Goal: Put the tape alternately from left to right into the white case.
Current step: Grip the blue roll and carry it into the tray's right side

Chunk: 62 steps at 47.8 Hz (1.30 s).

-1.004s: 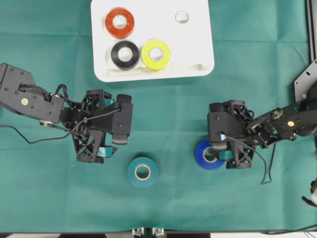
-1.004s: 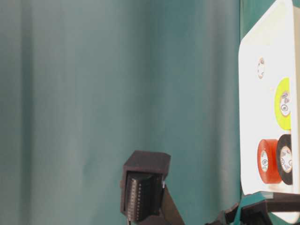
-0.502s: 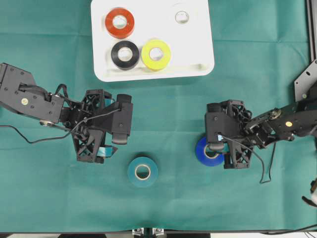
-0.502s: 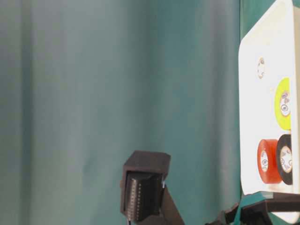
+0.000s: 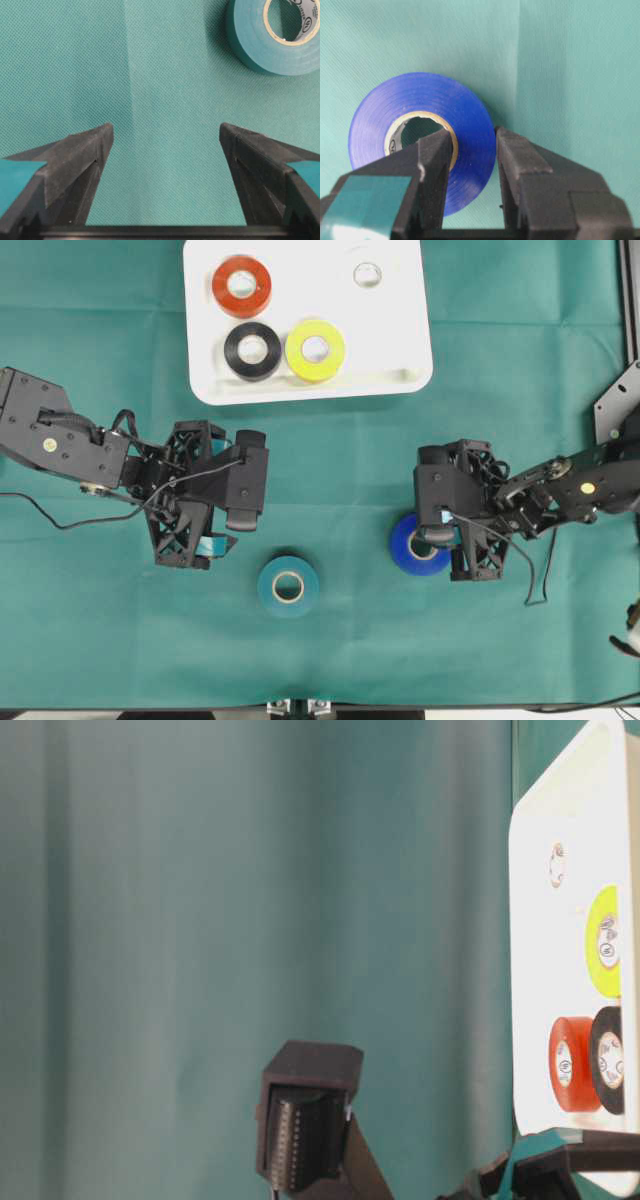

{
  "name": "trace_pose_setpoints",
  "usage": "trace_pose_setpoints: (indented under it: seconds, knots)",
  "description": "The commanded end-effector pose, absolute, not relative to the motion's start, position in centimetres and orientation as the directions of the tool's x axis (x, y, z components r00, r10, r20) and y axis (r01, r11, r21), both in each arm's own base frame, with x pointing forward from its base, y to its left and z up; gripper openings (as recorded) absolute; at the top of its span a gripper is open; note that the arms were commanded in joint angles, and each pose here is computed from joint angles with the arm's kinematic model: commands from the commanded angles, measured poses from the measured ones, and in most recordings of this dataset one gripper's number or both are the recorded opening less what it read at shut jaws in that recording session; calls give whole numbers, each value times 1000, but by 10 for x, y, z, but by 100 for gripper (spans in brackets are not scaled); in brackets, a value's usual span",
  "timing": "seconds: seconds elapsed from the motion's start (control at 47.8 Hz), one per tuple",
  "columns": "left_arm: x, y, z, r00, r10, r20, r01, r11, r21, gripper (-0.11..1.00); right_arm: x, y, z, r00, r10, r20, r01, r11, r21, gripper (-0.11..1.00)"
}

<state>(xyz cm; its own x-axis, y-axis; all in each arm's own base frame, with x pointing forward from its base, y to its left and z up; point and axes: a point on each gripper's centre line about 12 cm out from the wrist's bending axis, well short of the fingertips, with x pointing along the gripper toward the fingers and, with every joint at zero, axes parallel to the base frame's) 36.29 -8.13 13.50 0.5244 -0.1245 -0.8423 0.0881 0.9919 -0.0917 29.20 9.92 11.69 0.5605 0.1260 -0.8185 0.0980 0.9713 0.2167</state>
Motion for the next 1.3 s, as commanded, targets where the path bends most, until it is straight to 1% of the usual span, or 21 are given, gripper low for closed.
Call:
trace_pose_setpoints:
  seconds: [0.0,0.209,0.46,0.753,1.275]
  knots:
    - [369,-84,148,557,-134,-819,98,991,-96,55,302,101,143,629,145,-764,66,969,239,26]
    - [368,-84,148,556,-134,-820,96,991,-97,55,308,95,164,683,141,-717,32,974,222,26]
    - [368,-84,147,554,-134,-822,96,991,-96,55,312,84,165,691,116,-713,47,978,205,26]
    - [367,-84,147,553,-133,-823,96,991,-96,55,322,52,169,715,36,-698,72,990,125,26]
    - [365,-84,145,547,-133,-826,94,991,-97,55,332,-9,178,734,-111,-669,167,986,20,26]
